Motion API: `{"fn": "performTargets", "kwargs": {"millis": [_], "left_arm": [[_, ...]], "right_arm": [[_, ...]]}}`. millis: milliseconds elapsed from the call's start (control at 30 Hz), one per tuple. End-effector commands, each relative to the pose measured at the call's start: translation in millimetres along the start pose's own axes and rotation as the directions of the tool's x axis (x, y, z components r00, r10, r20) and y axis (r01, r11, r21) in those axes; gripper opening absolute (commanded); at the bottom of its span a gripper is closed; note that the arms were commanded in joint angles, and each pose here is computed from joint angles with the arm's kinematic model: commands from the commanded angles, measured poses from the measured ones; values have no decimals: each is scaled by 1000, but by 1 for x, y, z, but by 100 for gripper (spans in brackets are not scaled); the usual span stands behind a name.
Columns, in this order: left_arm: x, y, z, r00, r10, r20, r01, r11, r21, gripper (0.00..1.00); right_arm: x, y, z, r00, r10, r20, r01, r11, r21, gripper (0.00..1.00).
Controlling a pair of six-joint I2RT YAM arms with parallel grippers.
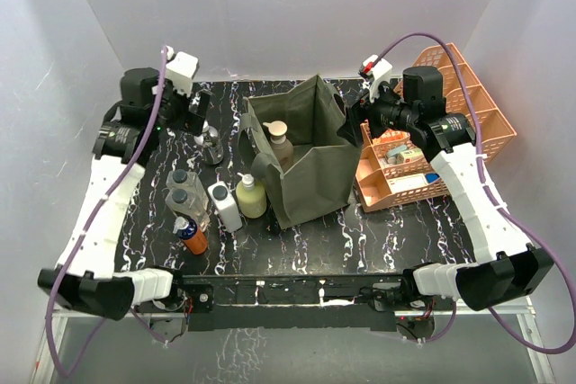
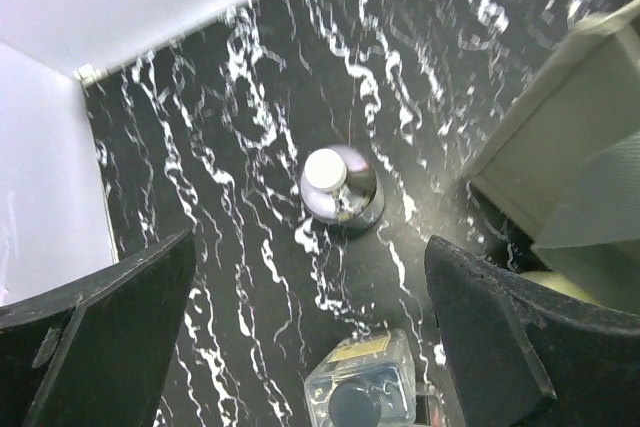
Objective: Place the personal care products into the canvas bag
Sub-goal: Place the care product in the canvas bag, then pick up the care product from the center of the board.
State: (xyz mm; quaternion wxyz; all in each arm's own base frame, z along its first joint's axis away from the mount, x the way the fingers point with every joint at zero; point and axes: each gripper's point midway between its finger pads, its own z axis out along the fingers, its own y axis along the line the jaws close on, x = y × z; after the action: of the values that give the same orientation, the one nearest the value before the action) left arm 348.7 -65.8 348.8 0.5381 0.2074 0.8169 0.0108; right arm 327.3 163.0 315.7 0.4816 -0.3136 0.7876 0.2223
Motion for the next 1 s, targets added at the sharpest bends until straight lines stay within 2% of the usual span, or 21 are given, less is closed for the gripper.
{"fn": "performTargets", "kwargs": {"millis": [0, 533, 967], "left_arm": [[35, 8, 28, 992, 0, -127, -7, 998, -57, 95], [111, -14, 114, 921, 21, -389, 31, 992, 125, 86], [127, -18, 143, 897, -5, -443, 92, 980, 175, 61]], "right_arm": [[-30, 1, -17, 994, -65, 91, 63, 998, 26, 86], [-24, 4, -18, 993, -69, 92, 68, 997, 22, 86], [-17, 3, -14, 995, -60, 78, 58, 998, 19, 86]]}}
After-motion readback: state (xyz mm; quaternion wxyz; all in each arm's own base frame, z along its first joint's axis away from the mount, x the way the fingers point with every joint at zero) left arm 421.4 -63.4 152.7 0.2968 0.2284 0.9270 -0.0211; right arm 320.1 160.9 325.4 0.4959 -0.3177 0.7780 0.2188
